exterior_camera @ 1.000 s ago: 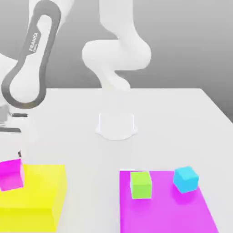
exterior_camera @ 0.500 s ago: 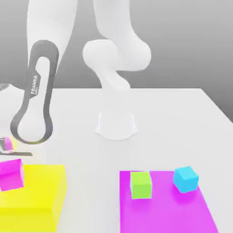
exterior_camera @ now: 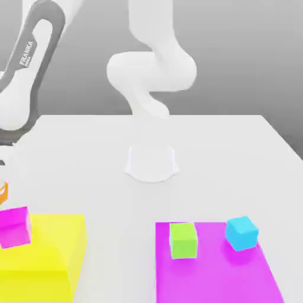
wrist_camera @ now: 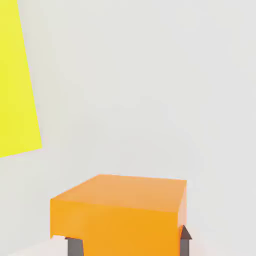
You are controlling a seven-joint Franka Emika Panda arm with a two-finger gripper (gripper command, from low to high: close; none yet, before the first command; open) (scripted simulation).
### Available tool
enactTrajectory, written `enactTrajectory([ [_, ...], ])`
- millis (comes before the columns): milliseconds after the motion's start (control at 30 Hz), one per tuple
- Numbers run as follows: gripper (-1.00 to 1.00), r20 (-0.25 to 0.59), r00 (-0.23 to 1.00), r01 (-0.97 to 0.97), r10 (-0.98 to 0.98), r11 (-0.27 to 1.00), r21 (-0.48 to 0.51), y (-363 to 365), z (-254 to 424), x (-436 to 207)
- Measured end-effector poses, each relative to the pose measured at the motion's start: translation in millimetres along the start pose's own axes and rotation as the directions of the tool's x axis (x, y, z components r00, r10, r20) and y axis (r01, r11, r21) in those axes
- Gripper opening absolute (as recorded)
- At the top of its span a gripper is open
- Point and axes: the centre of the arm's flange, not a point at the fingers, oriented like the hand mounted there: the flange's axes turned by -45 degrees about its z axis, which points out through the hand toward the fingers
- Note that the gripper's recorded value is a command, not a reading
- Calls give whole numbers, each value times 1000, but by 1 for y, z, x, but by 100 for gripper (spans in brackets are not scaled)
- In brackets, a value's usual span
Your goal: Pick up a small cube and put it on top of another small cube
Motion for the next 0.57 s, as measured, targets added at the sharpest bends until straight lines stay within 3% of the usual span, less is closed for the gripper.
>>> enactTrajectory([
  [300, -100, 14, 984, 179, -179, 983, -33, -98, -79, 73],
  [400, -100, 0, 960, 278, -279, 960, -37, -149, -63, 91],
  [467, -100, -2, 965, 262, -262, 964, -37, -141, -37, 88],
  [500, 100, -2, 967, 254, -254, 966, -38, -136, -25, 86],
  [567, 100, -2, 967, 254, -254, 967, -38, -136, -25, 86],
])
